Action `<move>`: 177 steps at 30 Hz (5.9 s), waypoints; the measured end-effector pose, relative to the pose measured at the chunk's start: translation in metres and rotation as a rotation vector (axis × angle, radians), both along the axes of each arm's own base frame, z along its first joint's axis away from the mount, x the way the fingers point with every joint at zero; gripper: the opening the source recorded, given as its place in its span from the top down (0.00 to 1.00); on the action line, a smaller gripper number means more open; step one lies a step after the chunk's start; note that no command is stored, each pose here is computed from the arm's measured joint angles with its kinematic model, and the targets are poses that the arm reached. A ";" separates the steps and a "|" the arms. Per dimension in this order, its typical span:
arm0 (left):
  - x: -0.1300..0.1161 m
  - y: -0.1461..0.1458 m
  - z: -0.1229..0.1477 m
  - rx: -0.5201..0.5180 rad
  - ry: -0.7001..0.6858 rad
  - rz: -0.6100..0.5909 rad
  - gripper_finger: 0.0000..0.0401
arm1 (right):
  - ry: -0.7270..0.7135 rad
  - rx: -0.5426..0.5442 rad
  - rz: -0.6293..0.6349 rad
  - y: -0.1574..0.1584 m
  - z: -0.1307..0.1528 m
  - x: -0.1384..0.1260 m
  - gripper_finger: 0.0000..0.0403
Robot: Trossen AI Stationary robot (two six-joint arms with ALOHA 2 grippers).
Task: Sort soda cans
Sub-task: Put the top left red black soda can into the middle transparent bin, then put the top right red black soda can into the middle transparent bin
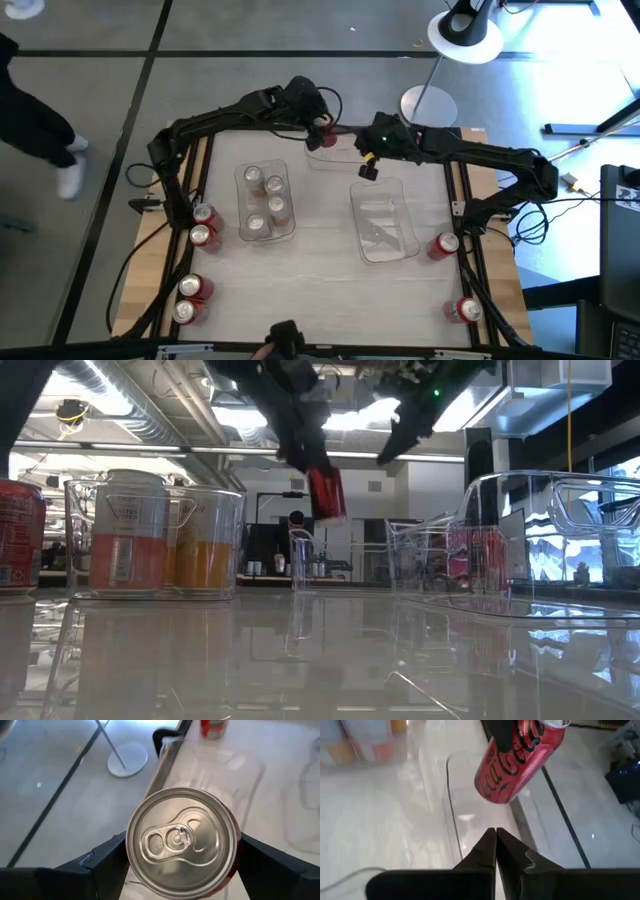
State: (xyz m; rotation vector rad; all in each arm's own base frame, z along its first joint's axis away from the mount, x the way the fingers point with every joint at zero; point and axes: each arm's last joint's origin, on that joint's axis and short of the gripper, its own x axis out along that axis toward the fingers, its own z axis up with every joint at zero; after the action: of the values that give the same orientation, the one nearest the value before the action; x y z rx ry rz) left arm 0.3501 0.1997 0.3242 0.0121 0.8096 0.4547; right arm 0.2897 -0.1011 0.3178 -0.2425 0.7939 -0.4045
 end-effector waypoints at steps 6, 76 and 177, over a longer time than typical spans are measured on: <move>0.011 0.024 -0.038 -0.066 0.044 0.091 0.24 | 0.049 0.044 -0.032 0.001 -0.029 -0.008 0.97; 0.023 0.047 -0.092 -0.069 0.220 0.126 0.03 | 0.192 0.075 -0.837 -0.069 -0.005 -0.084 0.37; 0.023 0.038 -0.079 -0.061 0.298 0.066 0.03 | 0.301 0.511 -0.918 -0.158 -0.067 -0.137 0.30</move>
State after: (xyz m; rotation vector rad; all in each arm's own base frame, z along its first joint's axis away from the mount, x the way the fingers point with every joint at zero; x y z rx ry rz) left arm 0.3734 0.2374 0.2447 -0.0035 1.1191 0.4970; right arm 0.1530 -0.2588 0.2509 0.5822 1.2567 -1.0155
